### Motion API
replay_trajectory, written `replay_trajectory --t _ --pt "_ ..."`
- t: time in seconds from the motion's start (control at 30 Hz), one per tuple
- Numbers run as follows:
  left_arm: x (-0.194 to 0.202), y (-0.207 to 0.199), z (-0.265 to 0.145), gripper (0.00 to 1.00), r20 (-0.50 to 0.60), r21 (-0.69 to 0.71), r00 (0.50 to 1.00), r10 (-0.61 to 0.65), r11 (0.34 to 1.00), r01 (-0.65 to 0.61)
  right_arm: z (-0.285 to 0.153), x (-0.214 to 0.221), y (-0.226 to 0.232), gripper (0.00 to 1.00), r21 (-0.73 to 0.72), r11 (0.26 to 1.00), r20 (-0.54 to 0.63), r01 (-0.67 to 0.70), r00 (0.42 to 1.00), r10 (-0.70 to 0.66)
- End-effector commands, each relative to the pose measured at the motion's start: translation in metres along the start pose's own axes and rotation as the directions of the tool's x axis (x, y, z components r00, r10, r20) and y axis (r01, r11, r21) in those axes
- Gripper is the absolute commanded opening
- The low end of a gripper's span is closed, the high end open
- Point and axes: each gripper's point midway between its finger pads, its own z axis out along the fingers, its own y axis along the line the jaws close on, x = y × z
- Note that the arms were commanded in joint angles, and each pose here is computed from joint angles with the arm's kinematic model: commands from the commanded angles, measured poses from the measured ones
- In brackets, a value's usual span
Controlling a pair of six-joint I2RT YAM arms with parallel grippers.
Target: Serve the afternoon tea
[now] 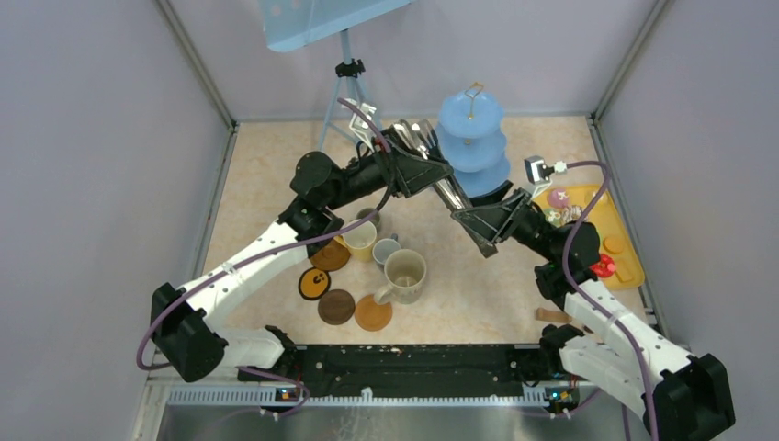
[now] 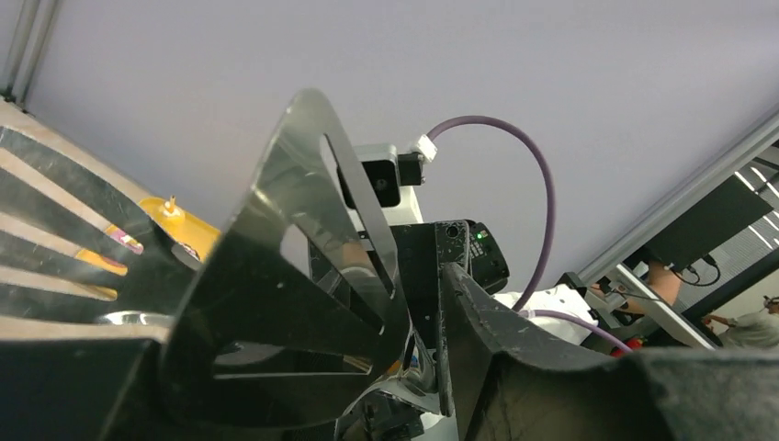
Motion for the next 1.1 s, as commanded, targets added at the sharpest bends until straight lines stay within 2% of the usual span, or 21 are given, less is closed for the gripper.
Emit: replay_trajectory --t 0.0,0.07,0.13,0.23,0.3,0.4,0.5,0.6,0.7,0.87,1.07 --pt "-0.006 -0.002 -0.003 0.48 0.026 -0.004 1.000 0.016 1.000 -0.016 0.000 -0.010 0.009 0.59 -0.009 0.998 0.052 0.055 0.997 -0.054" --pt "-0.005 0.001 -0.003 0.50 0.023 -0.019 1.000 0.018 1.000 -0.018 0.000 -0.011 0.007 0.57 -0.001 0.999 0.059 0.051 0.997 -0.051" --pt "-0.006 0.003 -0.004 0.58 0.021 -0.036 0.999 0.027 0.999 -0.027 0.000 -0.011 0.004 0.55 0.012 0.999 0.062 0.042 0.997 -0.042" --pt "-0.008 0.007 -0.005 0.54 0.021 -0.071 0.999 0.034 0.997 -0.032 0.000 -0.009 -0.001 0.52 0.032 0.999 0.056 0.032 0.998 -0.034" --pt "-0.007 0.014 -0.005 0.55 0.012 -0.112 1.000 0.024 0.993 -0.023 0.000 -0.007 -0.004 0.53 0.038 0.998 0.040 0.043 0.998 -0.044" --pt "-0.005 0.022 -0.004 0.68 -0.001 -0.143 1.000 0.010 0.990 -0.010 -0.001 -0.004 -0.009 0.53 0.059 0.997 0.029 0.045 0.999 -0.047" --pt "-0.002 0.026 -0.006 0.73 -0.012 -0.154 1.000 0.005 0.988 -0.007 -0.002 -0.004 -0.011 0.52 0.071 0.997 0.034 0.042 0.998 -0.044" --pt "0.001 0.033 -0.013 0.85 -0.035 -0.204 0.999 0.013 0.979 -0.020 -0.005 -0.009 -0.026 0.49 0.169 0.985 0.057 0.029 0.998 -0.039" --pt "0.005 0.042 -0.028 0.98 -0.052 -0.279 0.998 0.042 0.959 -0.055 -0.016 -0.010 -0.052 0.48 0.329 0.944 0.068 0.028 0.996 -0.054" --pt "0.012 0.062 -0.069 0.99 -0.105 -0.442 0.986 0.126 0.882 -0.160 -0.043 -0.006 -0.085 0.48 0.524 0.849 0.045 0.070 0.993 -0.110" --pt "-0.002 0.069 -0.102 0.99 -0.189 -0.557 0.950 0.250 0.769 -0.313 -0.082 0.029 -0.129 0.47 0.654 0.744 -0.083 0.140 0.990 -0.114"
